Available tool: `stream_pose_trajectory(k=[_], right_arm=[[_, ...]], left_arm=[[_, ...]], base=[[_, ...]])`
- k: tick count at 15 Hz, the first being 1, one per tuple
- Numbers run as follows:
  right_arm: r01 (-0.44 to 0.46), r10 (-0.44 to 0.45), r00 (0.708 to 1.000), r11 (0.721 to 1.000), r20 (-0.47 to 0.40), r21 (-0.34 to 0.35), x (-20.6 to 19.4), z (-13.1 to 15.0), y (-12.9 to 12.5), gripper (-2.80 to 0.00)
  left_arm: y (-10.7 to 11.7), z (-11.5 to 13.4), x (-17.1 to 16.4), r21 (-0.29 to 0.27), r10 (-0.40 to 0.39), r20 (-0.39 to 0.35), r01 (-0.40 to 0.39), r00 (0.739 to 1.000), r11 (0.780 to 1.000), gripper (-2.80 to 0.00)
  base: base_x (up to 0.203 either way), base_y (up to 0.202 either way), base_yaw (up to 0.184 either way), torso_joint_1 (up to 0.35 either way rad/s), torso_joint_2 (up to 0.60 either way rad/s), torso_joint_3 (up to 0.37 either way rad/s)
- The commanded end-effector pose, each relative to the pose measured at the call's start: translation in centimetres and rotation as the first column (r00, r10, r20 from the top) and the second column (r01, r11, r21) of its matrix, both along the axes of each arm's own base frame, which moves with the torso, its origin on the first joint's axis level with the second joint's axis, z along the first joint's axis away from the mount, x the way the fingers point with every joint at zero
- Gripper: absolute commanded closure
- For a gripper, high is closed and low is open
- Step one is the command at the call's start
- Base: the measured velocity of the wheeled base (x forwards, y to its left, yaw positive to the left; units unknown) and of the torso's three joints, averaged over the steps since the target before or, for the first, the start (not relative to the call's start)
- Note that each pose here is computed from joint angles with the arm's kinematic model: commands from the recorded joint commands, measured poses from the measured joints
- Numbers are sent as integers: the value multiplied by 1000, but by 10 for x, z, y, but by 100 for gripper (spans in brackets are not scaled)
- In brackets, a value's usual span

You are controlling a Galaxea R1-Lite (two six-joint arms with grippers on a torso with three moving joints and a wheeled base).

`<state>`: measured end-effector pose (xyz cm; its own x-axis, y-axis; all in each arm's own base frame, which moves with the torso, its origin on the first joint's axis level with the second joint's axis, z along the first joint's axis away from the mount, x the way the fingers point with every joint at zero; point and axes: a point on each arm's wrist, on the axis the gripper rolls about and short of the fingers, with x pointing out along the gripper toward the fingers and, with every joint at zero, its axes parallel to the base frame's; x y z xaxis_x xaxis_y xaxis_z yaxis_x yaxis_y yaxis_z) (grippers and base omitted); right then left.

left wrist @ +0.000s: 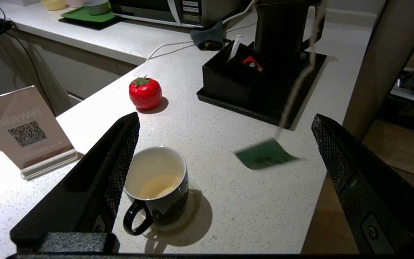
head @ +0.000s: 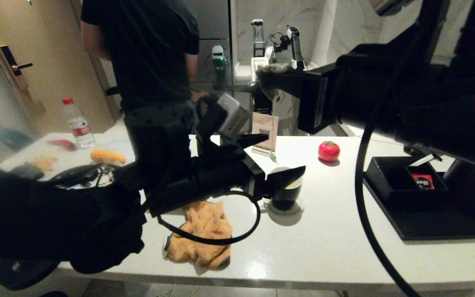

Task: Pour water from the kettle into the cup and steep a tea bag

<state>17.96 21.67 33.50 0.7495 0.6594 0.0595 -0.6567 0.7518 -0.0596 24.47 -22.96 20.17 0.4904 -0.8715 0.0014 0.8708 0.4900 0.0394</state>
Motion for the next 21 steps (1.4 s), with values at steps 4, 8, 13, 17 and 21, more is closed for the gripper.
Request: stream_pose_trajectory(k=[4,8,13,17,21], right_arm=[[1,-1,1000,1000,2,-1,0,0,0,0],[3,-3,1000,1000,1,-2,0,0,0,0],[0,0,1000,1000,-3,-9,-2,-2,0,0],[1,-1,1000,1000,-7,-14,-2,-4,1,0],[5,-5,1000,1000,-9,-16,-2,-5,1,0]], left_arm=[[-1,-1,0,-2,-5,3,5,1000,1000,-280],[0,1,0,-15,-3,14,3,1000,1000,0],[0,1,0,-16,-11,21,11,1000,1000,0],[0,2,-1,-20,-5,21,5,1000,1000,0],[1,3,-1,-21,-1,22,2,1000,1000,0]], base=[[0,0,0,0,0,0],[0,0,0,0,0,0],[0,0,0,0,0,0],[0,0,0,0,0,0],[0,0,0,0,0,0]])
